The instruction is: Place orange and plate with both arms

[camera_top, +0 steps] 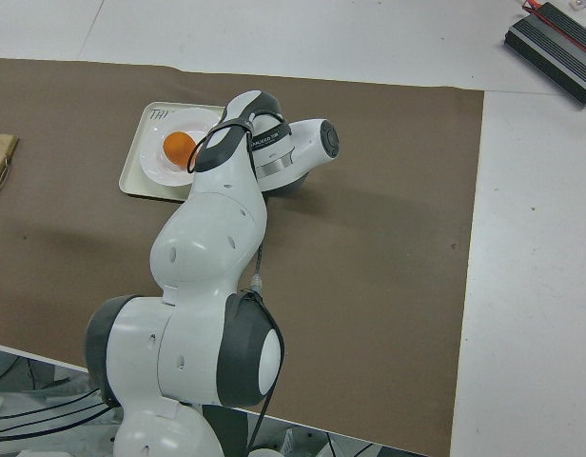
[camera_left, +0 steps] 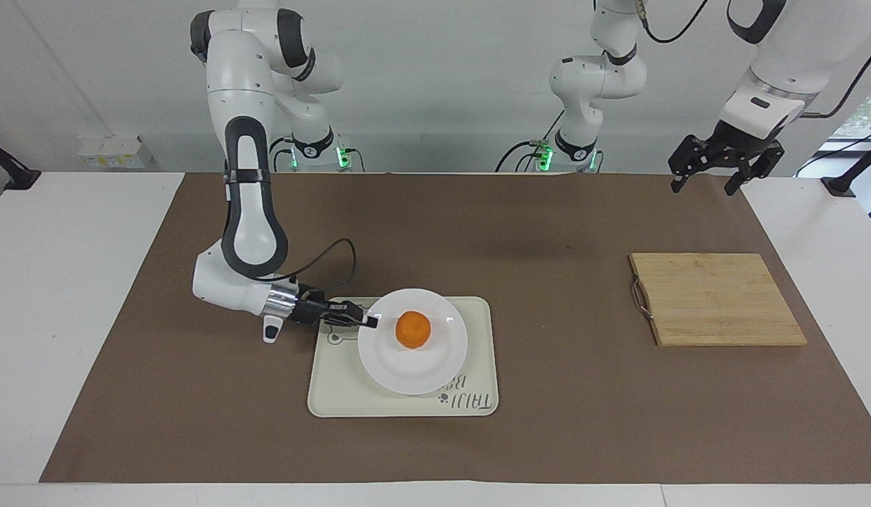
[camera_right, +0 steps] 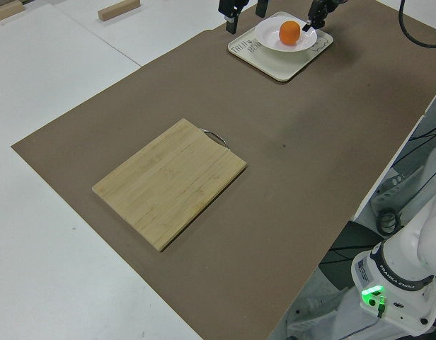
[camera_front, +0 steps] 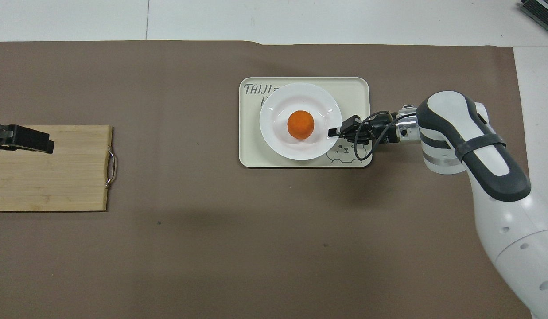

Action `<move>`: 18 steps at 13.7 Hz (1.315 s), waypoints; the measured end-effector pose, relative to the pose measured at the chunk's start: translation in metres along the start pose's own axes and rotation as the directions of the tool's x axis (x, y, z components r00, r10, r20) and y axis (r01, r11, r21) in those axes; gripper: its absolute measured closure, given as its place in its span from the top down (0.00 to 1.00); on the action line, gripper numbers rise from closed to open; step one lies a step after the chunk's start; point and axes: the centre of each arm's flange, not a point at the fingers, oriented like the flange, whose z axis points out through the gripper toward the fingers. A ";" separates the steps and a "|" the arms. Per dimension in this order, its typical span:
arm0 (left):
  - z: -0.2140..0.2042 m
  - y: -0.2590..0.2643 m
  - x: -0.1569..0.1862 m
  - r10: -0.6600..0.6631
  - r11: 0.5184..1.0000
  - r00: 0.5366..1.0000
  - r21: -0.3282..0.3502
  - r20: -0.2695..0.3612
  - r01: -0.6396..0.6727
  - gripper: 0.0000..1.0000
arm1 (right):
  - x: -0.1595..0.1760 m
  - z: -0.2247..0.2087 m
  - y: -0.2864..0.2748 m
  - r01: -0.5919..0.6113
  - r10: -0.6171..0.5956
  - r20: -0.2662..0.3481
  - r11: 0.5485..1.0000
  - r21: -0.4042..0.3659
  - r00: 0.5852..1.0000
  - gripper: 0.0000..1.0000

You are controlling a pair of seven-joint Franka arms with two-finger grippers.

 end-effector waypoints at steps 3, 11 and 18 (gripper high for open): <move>0.000 0.000 0.000 0.000 1.000 1.000 0.000 0.000 0.000 1.00 | 0.000 0.001 0.005 -0.005 0.004 -0.019 1.000 -0.014 1.000 0.05; 0.000 0.000 0.000 0.000 1.000 1.000 0.000 0.000 0.000 1.00 | 0.001 -0.003 -0.003 0.047 -0.048 -0.006 0.998 -0.052 0.999 0.74; 0.000 0.000 0.000 0.000 1.000 1.000 0.000 0.000 0.000 1.00 | -0.002 -0.046 -0.040 0.140 -0.143 -0.006 0.974 -0.179 0.990 1.00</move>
